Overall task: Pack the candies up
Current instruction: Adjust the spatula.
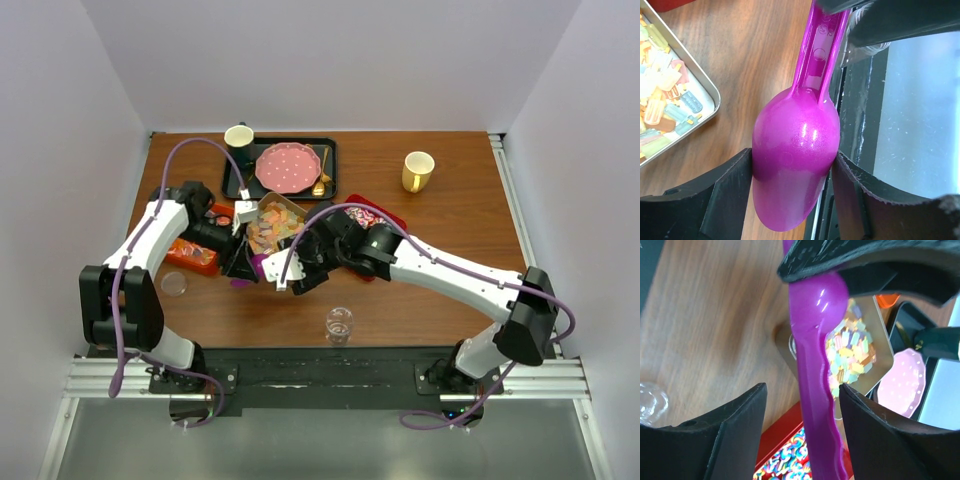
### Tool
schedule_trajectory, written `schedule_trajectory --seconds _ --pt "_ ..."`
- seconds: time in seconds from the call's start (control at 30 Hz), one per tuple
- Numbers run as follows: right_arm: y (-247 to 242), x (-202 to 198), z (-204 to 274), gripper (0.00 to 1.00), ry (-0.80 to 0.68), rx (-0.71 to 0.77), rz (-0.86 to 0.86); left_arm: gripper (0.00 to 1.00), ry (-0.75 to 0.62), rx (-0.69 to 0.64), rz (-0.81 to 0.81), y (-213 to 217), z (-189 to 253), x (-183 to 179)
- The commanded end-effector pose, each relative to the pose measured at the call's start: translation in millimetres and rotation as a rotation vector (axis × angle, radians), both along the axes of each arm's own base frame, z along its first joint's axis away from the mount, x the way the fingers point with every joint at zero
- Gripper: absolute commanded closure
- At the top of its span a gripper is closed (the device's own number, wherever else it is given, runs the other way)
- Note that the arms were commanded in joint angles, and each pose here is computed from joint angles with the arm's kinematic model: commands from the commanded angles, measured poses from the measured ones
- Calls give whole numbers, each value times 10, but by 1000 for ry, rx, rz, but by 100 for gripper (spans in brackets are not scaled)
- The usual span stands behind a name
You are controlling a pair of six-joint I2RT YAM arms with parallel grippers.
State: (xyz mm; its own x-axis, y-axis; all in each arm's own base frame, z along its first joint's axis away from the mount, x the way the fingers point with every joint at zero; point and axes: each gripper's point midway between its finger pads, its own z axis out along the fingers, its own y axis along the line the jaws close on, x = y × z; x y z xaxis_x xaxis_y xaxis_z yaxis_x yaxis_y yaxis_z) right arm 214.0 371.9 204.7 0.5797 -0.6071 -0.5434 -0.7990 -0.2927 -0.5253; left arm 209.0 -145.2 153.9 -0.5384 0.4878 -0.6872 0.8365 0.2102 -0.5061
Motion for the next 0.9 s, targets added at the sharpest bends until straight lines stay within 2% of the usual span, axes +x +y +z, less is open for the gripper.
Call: schedule_trajectory --seconds 0.0,0.13,0.2,0.23,0.27,0.33,0.4,0.43,0.5,0.63,0.7,0.77,0.8,0.87 --pt "63 139 -26 38 -72 6 -12 79 -12 -61 1 -107 207 -26" --pt "83 184 -118 41 -93 -19 -6 80 2 -62 -6 -132 199 -41" --pt "91 211 -129 50 -101 -18 -10 80 11 -74 -1 -153 220 -33" --pt "92 221 -142 57 -101 -22 -14 79 16 -80 -1 -168 235 -26" --pt "98 223 -144 74 -99 -20 -17 76 19 -89 2 -176 253 -16" --pt "98 199 -115 87 -85 -15 -16 58 -4 -89 2 -179 298 39" --pt "23 173 -108 98 -55 -46 -23 49 -50 -81 4 -168 378 133" --pt "-48 212 -102 100 -27 -53 -48 42 -75 -86 18 -156 436 191" --pt "-178 192 -35 100 72 -61 -70 33 -170 -86 51 -139 597 380" --pt "-643 410 5 100 392 -71 -259 25 -392 -64 122 -95 883 697" --pt "-764 322 44 100 552 -81 -279 23 -517 -59 217 -58 1010 862" --pt "-898 354 89 100 648 -63 -334 21 -601 -52 311 3 1079 969" --pt "-891 259 148 100 725 -48 -320 19 -668 -91 391 15 1184 1020" --pt "-933 260 217 100 815 -12 -363 16 -743 -127 420 18 1277 1010"
